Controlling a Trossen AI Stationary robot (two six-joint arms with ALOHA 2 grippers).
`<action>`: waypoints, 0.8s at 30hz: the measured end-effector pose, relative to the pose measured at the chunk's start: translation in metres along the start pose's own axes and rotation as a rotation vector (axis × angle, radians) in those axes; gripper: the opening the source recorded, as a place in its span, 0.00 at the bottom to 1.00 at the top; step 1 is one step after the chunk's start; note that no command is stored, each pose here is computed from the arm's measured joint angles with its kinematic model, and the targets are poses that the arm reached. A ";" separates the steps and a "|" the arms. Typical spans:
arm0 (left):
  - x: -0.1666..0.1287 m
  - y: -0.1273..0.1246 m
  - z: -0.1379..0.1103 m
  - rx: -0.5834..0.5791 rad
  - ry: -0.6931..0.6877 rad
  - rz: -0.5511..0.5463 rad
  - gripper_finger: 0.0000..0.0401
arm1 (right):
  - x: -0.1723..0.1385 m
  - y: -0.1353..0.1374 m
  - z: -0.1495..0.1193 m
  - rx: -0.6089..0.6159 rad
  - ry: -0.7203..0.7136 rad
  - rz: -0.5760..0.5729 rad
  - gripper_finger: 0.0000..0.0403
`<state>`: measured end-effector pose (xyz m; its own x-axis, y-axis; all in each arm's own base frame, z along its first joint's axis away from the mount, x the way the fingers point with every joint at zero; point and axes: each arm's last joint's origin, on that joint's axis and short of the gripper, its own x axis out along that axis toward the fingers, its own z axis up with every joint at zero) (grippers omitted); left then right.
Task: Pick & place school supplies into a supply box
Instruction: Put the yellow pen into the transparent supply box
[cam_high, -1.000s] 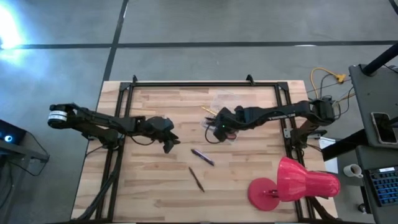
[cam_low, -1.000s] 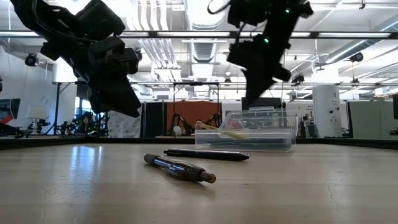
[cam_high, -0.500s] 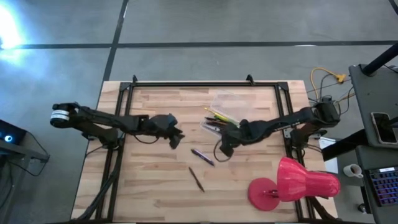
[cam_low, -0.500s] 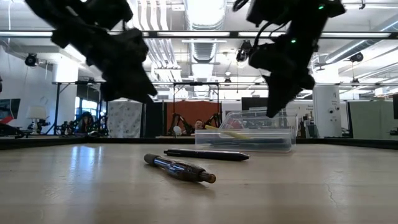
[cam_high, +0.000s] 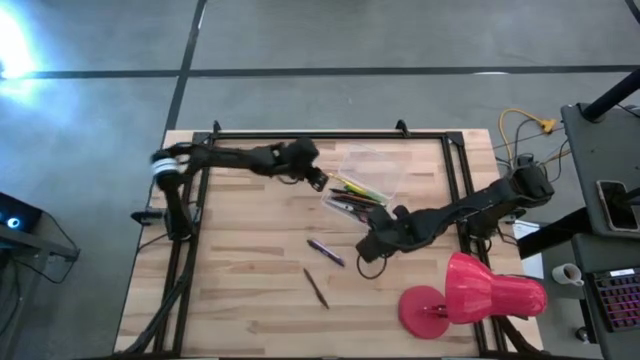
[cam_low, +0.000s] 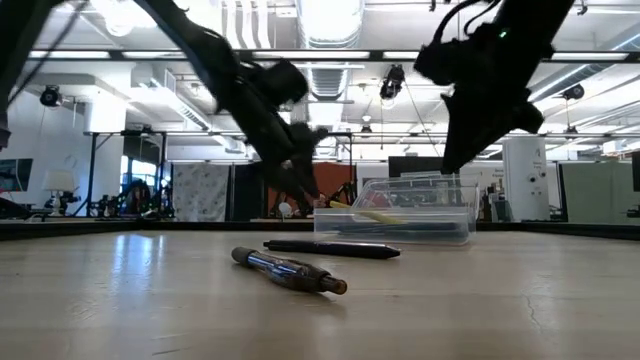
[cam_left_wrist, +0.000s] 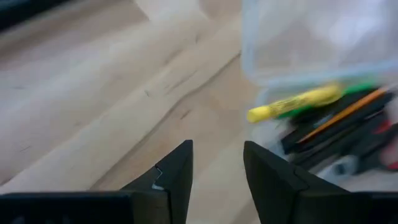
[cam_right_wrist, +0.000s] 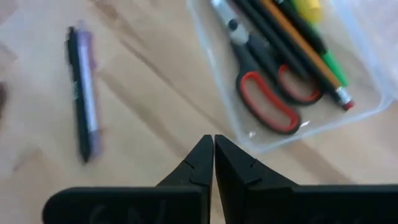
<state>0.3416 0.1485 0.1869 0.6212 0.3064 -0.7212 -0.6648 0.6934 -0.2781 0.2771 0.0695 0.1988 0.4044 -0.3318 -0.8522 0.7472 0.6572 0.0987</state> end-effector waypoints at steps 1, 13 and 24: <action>0.008 -0.002 0.002 0.026 0.036 0.016 0.30 | -0.001 0.001 -0.002 0.008 0.000 0.006 0.02; 0.018 -0.079 0.016 0.395 0.043 0.001 0.21 | -0.008 0.000 -0.017 0.040 -0.012 -0.051 0.02; 0.012 -0.083 0.010 0.388 -0.005 0.064 0.19 | -0.002 -0.006 -0.023 0.026 -0.003 -0.078 0.02</action>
<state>0.4084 0.1016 0.2080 0.5862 0.3591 -0.7263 -0.4966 0.8675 0.0282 0.2597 0.0817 0.1883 0.3461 -0.3838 -0.8561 0.7899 0.6115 0.0451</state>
